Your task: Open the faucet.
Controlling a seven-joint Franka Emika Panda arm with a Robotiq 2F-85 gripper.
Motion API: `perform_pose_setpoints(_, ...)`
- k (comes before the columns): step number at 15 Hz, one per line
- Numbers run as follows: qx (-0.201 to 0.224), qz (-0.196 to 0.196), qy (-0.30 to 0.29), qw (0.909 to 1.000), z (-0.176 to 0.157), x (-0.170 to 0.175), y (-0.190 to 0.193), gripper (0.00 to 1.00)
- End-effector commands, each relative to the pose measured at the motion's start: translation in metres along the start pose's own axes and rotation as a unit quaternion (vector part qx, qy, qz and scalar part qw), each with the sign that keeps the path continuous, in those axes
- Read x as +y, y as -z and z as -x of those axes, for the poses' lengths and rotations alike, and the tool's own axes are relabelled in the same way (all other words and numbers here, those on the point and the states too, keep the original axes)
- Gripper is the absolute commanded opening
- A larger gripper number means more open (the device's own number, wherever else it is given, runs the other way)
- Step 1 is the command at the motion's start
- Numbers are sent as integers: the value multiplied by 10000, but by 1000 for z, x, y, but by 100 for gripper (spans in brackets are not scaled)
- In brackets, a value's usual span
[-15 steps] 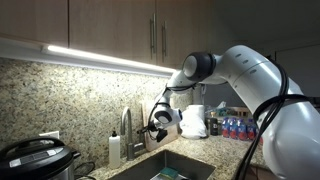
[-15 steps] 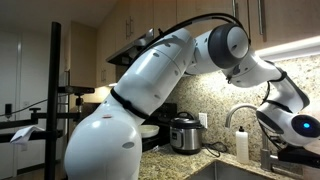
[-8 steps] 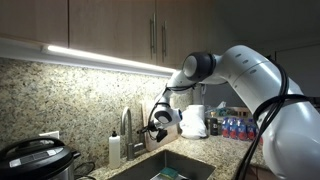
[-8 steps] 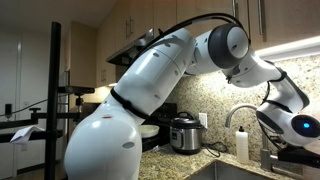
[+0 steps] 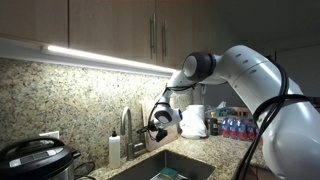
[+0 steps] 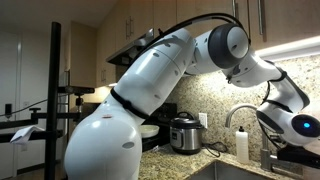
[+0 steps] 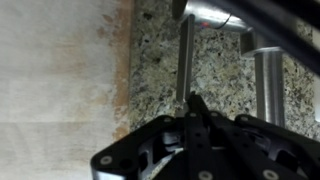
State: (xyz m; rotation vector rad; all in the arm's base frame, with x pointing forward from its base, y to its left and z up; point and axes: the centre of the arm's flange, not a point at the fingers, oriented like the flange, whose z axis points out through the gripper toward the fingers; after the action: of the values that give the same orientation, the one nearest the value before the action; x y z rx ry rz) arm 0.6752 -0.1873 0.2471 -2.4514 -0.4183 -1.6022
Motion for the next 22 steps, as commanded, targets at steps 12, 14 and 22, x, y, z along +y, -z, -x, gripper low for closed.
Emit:
perform_pose_setpoints(12, 17, 67, -85, 9999, -7, 6, 0, 0)
perform_pose_setpoints(14, 28, 36, -44, 10000, -8, 1, 0, 0)
perform_pose_setpoints(22, -22, -31, -17, 10000, -12, -7, -11, 0)
